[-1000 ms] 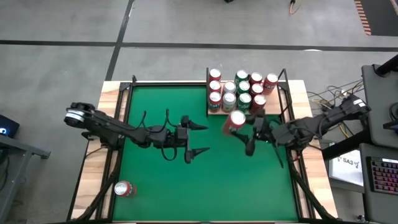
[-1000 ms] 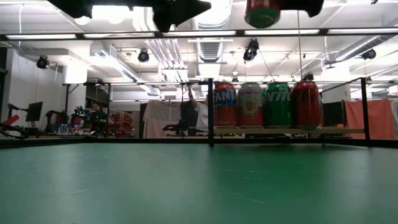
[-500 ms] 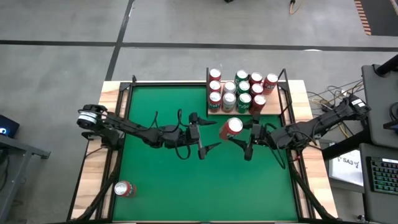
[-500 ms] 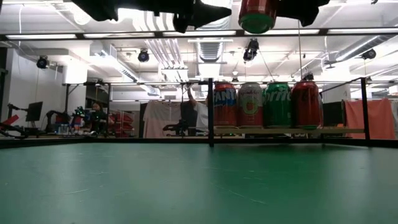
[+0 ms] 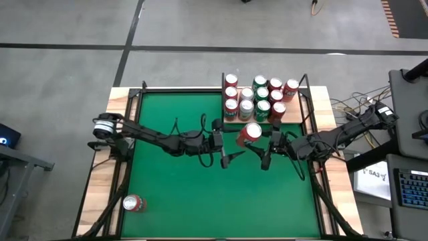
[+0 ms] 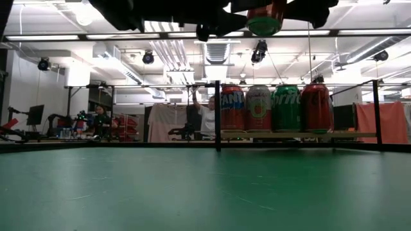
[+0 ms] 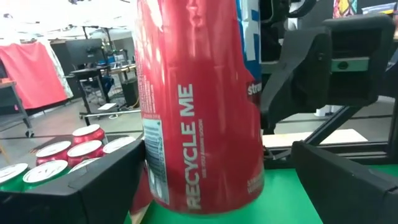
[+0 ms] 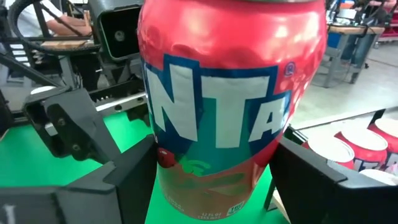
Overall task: Place canned beverage on shelf
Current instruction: Put the red soda can on the shelf aligned with the other red soda can
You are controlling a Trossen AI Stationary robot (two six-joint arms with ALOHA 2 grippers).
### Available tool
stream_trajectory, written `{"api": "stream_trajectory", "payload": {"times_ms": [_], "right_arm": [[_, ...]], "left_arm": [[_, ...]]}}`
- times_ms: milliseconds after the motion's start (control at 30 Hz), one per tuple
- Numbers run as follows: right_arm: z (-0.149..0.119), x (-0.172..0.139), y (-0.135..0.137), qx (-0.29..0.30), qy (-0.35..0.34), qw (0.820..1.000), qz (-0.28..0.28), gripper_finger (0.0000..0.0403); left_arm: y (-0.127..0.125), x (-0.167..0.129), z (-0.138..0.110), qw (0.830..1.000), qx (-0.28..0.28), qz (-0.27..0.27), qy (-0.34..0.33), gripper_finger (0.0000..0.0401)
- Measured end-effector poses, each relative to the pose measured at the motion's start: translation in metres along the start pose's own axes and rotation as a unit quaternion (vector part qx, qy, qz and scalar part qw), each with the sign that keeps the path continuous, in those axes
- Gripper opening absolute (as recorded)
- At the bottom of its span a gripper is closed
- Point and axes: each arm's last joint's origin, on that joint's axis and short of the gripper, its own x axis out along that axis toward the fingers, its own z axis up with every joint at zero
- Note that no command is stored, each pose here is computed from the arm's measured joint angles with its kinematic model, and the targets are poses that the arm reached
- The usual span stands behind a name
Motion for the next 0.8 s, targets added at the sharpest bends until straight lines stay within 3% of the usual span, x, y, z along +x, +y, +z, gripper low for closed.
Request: {"api": "stream_trajectory", "payload": {"times_ms": [600,800], "right_arm": [[-0.002,0.005,0.003,0.013,-0.001,1.0,-0.011,0.0261],[-0.004,0.006,0.004,0.013,0.002,1.0,-0.009,0.0261]], "left_arm": [[0.003,0.023,-0.004,1.0,-0.004,0.007,-0.012,0.0382],[0.003,0.024,-0.008,1.0,-0.01,0.01,-0.005,0.0317]]}}
